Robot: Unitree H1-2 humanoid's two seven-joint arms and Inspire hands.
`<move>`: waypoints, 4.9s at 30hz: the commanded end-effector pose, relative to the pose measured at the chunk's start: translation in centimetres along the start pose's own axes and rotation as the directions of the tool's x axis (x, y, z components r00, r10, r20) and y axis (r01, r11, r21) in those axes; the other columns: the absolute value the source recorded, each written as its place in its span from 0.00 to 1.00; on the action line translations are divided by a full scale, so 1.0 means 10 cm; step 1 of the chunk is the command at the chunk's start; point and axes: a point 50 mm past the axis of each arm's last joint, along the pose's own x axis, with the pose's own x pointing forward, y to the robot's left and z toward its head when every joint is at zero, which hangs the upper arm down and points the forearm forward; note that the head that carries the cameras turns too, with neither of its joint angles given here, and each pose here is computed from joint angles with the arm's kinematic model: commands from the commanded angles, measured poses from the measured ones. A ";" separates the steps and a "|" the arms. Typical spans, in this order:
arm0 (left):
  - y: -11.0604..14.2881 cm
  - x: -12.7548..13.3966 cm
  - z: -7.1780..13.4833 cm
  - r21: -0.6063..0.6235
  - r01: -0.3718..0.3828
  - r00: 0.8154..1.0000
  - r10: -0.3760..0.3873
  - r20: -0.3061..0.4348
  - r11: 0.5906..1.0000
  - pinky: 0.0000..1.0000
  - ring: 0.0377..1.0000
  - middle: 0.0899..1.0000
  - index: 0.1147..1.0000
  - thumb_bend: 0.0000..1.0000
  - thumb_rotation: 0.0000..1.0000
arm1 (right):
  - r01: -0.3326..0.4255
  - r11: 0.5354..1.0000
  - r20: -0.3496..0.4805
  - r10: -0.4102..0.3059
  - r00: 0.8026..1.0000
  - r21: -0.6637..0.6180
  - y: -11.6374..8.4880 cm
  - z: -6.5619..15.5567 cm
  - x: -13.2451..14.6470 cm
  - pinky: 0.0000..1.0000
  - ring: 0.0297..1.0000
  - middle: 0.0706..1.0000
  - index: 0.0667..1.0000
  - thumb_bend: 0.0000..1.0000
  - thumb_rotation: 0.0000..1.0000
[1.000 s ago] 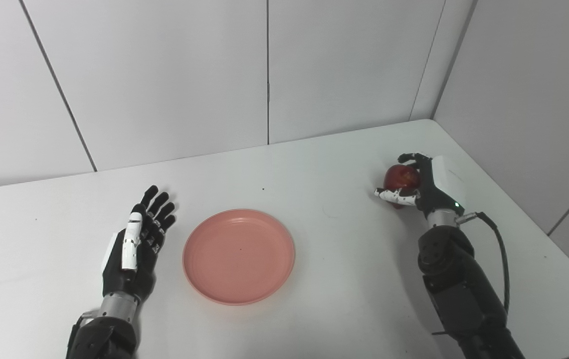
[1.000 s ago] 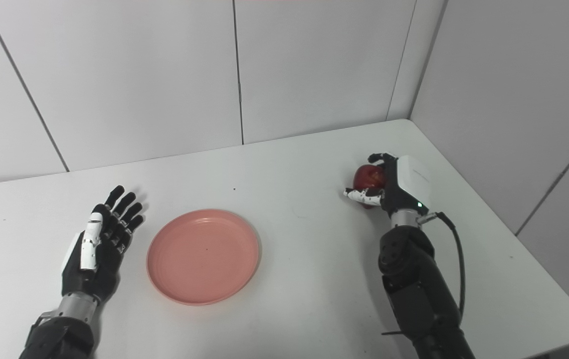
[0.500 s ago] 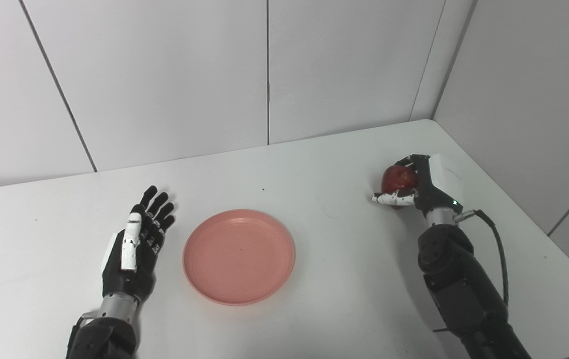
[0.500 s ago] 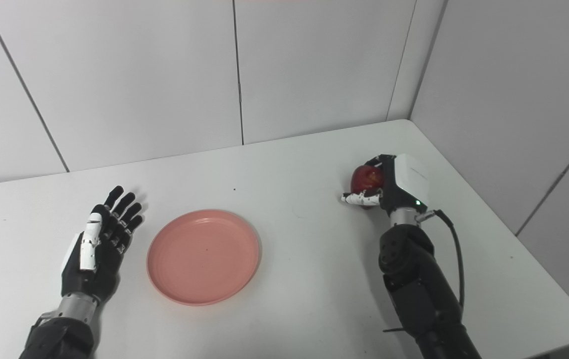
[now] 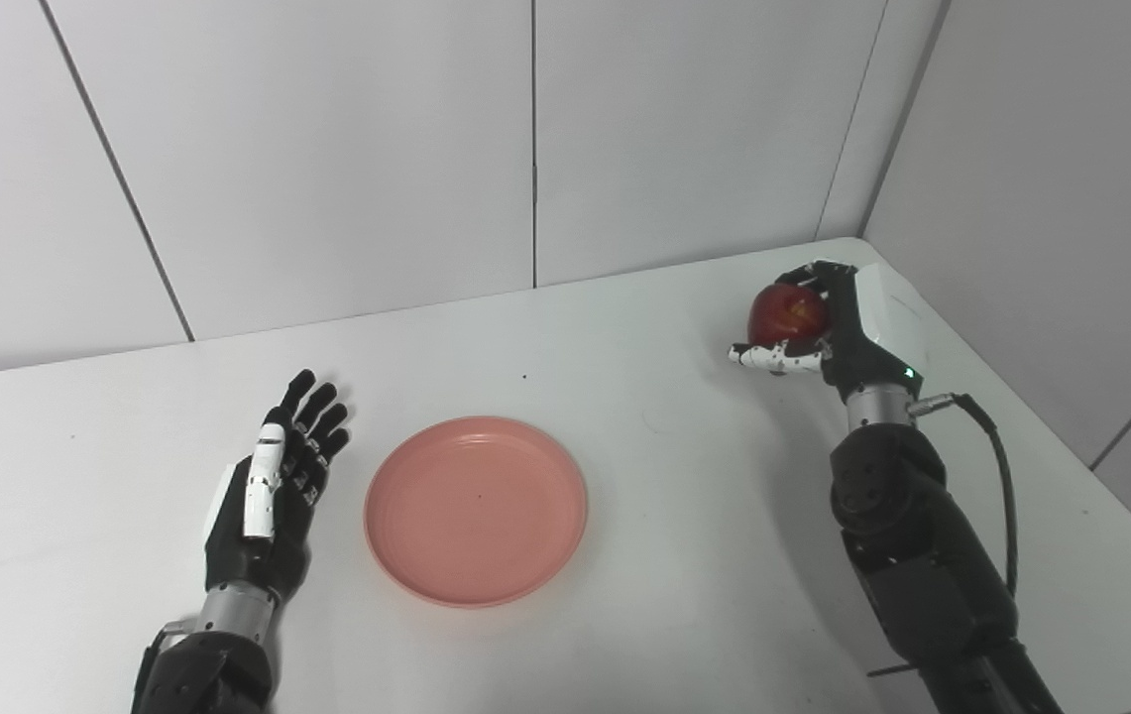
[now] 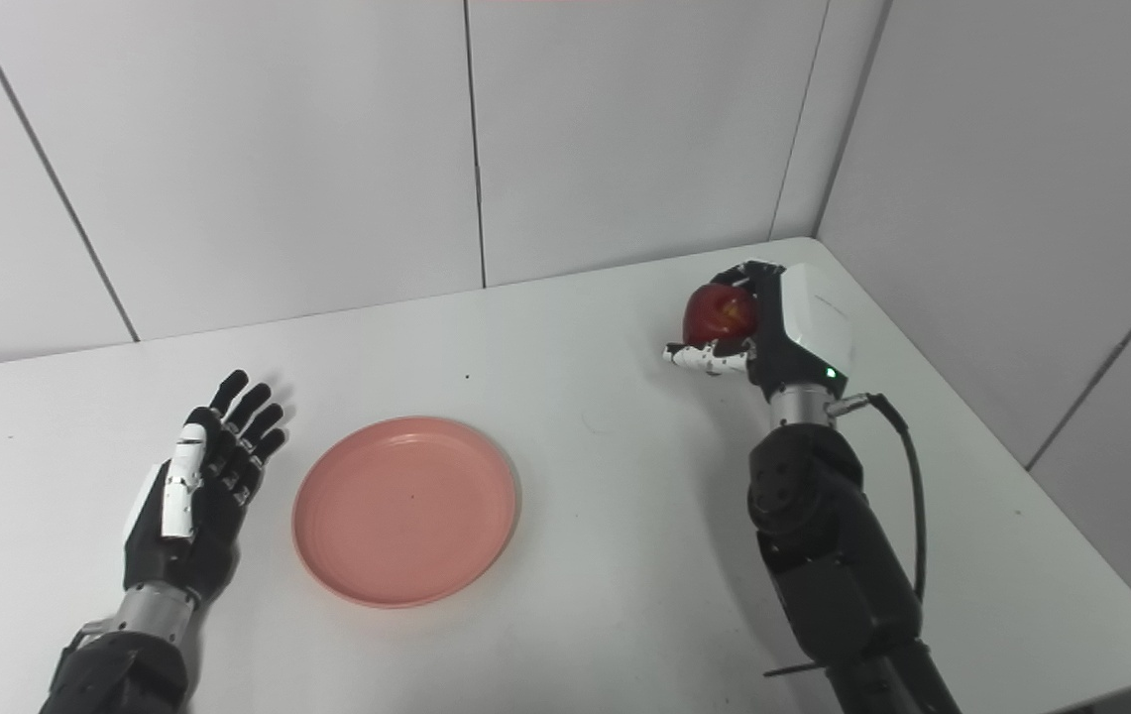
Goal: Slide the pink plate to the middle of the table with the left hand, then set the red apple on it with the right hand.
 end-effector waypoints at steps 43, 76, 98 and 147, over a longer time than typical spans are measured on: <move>-0.38 -0.15 -0.39 -0.006 -0.078 0.992 0.077 -0.104 0.997 0.93 0.92 0.92 0.91 0.36 1.00 | -0.311 0.938 0.519 0.192 0.833 0.152 0.83 1.89 -0.62 0.24 0.31 0.39 0.49 0.53 0.00; -0.38 -0.16 -0.36 -0.047 -0.114 0.990 0.110 -0.083 0.992 0.94 0.93 0.93 0.91 0.37 1.00 | -0.448 0.893 0.457 0.378 0.805 0.051 1.26 1.49 -1.08 0.20 0.28 0.37 0.49 0.52 0.00; -0.38 -0.15 -0.35 -0.041 -0.115 0.990 0.111 -0.081 0.993 0.93 0.92 0.92 0.90 0.36 1.00 | -0.500 0.865 0.413 0.470 0.780 -0.041 1.37 1.43 -1.15 0.24 0.35 0.46 0.57 0.62 0.04; -0.36 -0.16 -0.36 -0.065 -0.109 0.991 0.104 -0.083 0.992 0.94 0.95 0.93 0.91 0.37 1.00 | -0.379 0.918 0.538 0.260 0.802 0.120 0.63 1.59 -1.04 0.88 0.93 0.96 0.98 1.00 0.69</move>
